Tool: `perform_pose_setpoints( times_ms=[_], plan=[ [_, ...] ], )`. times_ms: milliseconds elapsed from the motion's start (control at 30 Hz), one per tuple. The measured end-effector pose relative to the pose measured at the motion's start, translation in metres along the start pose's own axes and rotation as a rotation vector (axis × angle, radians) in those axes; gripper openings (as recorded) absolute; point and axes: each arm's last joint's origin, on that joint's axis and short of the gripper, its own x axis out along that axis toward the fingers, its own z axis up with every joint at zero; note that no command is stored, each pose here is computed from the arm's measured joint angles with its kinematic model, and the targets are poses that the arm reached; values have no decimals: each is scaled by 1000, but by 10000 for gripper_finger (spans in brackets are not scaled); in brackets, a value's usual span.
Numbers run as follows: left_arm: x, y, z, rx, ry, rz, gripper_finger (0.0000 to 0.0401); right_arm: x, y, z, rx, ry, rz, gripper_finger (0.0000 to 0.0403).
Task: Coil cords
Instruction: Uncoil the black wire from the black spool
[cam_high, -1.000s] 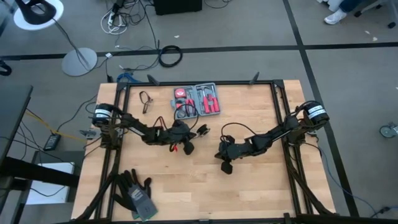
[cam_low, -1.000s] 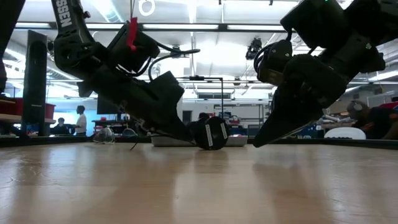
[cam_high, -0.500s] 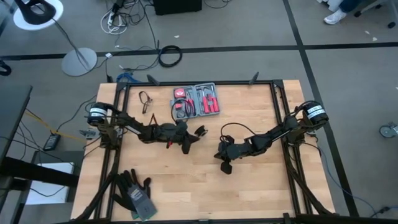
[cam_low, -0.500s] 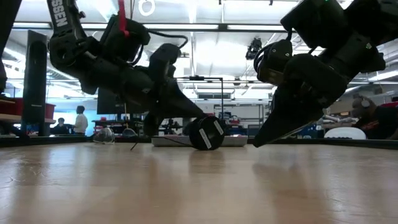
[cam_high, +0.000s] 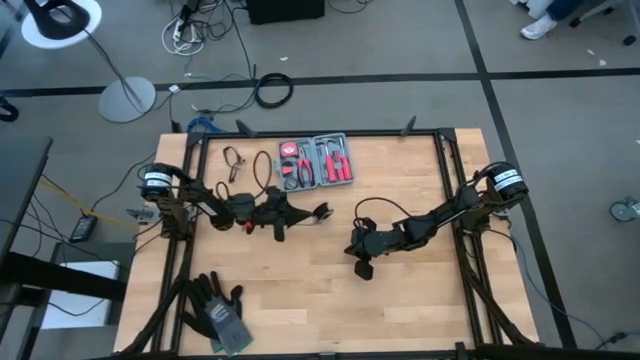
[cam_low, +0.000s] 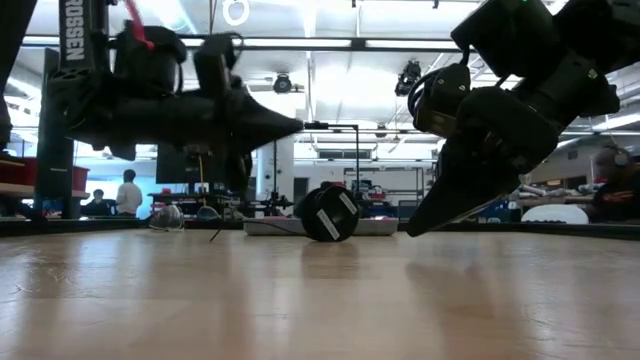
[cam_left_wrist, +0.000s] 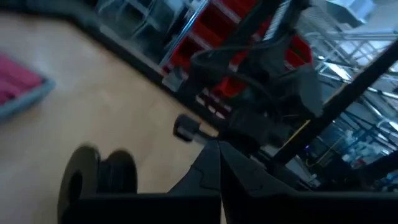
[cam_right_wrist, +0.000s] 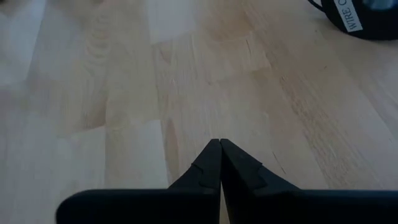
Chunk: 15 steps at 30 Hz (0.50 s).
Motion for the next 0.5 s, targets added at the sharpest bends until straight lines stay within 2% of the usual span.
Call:
perform_pose_setpoints(
  times_ms=[100, 200, 333, 500],
  plan=[
    [-2, -2, 3, 65, -49, -7, 0, 0, 0, 0, 0, -1, 0, 7],
    [-2, 4, 1, 89, -63, 115, 0, 0, 0, 0, -1, 0, 0, 4],
    [4, 11, -8, 139, -1, 272, 0, 0, 0, 0, -1, 0, 0, 3],
    [20, 10, -12, 243, 85, 361, 0, 0, -1, 0, -11, -10, -16, 7]
  ],
)
